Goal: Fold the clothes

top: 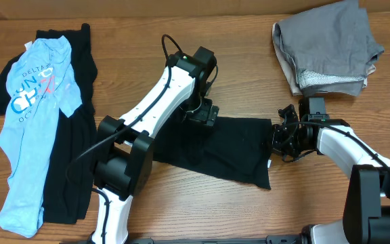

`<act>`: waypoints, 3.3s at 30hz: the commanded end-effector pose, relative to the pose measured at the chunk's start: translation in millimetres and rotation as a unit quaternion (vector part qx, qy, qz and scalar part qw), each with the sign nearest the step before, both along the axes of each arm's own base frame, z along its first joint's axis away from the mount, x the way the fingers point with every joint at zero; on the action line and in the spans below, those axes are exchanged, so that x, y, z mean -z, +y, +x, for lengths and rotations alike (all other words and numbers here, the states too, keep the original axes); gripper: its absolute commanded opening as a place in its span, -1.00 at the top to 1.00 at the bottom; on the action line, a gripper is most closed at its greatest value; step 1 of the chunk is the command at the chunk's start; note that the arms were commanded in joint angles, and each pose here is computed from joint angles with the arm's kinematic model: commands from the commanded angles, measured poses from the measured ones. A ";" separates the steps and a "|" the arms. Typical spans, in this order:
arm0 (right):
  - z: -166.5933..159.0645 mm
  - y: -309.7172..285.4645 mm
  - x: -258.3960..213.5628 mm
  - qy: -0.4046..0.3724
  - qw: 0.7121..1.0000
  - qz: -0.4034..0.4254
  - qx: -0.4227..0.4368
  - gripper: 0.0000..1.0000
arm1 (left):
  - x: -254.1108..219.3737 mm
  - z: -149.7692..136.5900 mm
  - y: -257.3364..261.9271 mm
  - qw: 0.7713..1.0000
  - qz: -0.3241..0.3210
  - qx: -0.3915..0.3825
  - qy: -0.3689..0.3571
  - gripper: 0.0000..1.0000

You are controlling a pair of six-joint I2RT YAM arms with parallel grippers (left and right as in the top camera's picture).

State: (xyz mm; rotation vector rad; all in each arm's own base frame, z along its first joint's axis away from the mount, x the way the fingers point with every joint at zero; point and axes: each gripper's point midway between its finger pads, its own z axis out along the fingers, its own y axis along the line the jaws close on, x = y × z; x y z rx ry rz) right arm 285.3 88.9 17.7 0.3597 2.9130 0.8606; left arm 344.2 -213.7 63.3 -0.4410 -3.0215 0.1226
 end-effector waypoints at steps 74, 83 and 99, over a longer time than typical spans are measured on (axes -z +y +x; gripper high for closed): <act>33.6 -32.3 -159.5 -0.054 0.993 -0.100 0.015 0.92 | -126.9 94.3 144.6 0.980 0.065 -0.121 -0.146 -1.00; 41.3 74.3 -193.6 -0.134 0.985 -0.074 -0.082 0.92 | -130.6 125.9 194.2 0.964 0.059 -0.176 -0.191 -1.00; 16.4 196.3 -71.6 -0.051 0.968 -0.110 -0.221 -0.88 | -129.7 127.1 216.3 0.959 0.060 -0.200 -0.189 -0.99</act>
